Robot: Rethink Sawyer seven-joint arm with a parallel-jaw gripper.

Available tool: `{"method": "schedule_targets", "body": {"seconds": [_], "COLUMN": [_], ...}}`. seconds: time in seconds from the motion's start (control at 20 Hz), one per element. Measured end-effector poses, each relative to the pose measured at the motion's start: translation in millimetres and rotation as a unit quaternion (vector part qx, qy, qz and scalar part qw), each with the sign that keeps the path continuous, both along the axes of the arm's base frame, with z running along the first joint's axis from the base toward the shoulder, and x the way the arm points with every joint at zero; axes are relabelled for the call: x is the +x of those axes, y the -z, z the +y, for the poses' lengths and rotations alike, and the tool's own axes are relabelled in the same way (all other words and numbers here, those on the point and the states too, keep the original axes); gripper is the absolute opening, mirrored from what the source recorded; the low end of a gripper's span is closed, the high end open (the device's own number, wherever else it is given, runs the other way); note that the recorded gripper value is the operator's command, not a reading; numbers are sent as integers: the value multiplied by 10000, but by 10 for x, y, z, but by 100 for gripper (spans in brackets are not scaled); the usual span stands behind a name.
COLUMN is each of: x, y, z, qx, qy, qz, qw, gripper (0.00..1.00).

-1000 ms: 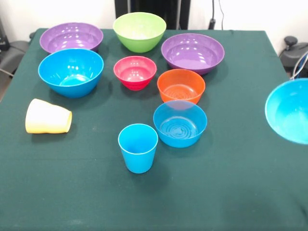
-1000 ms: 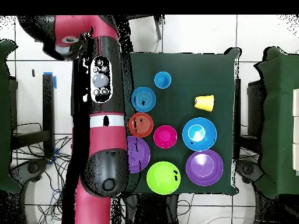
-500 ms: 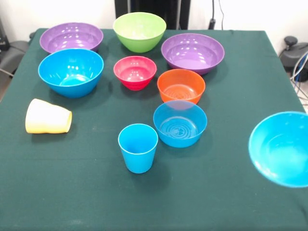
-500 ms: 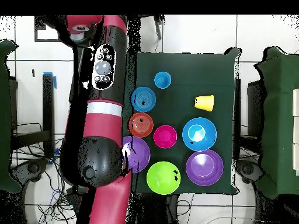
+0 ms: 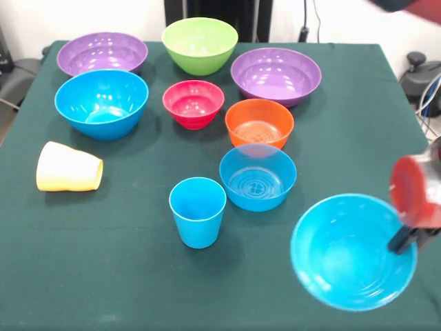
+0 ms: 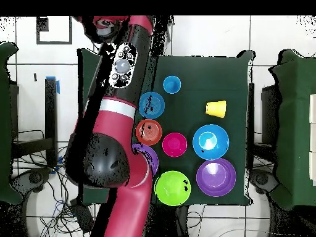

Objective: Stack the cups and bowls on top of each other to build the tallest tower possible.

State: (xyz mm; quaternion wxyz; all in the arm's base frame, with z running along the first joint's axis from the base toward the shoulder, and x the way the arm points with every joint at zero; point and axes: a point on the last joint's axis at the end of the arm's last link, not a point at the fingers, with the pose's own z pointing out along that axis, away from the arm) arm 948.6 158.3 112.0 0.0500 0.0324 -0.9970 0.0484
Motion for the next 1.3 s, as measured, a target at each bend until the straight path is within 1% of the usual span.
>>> {"method": "schedule_targets", "body": {"seconds": [0.25, 0.3, 0.35, 0.55, 0.65, 0.85, 1.0, 1.15, 1.3], "x": [156, 173, 224, 291, 350, 430, 461, 487, 503], "y": [34, 34, 25, -7, -71, -215, -299, -386, -456], "z": [-366, -405, -518, -654, -743, -830, -843, -863, -896], "qx": [-3, -11, -27, -61, -88, -181, -261, -379, -558], "qy": [225, 246, 293, 316, 308, 319, 331, 333, 323], "qz": [-103, -119, -176, -260, -355, -519, -602, -675, -726], "qw": [9997, 9996, 9994, 9991, 9989, 9980, 9973, 9964, 9953], "gripper": [0, 0, 0, 0, 0, 0, 0, 0, 0]}}
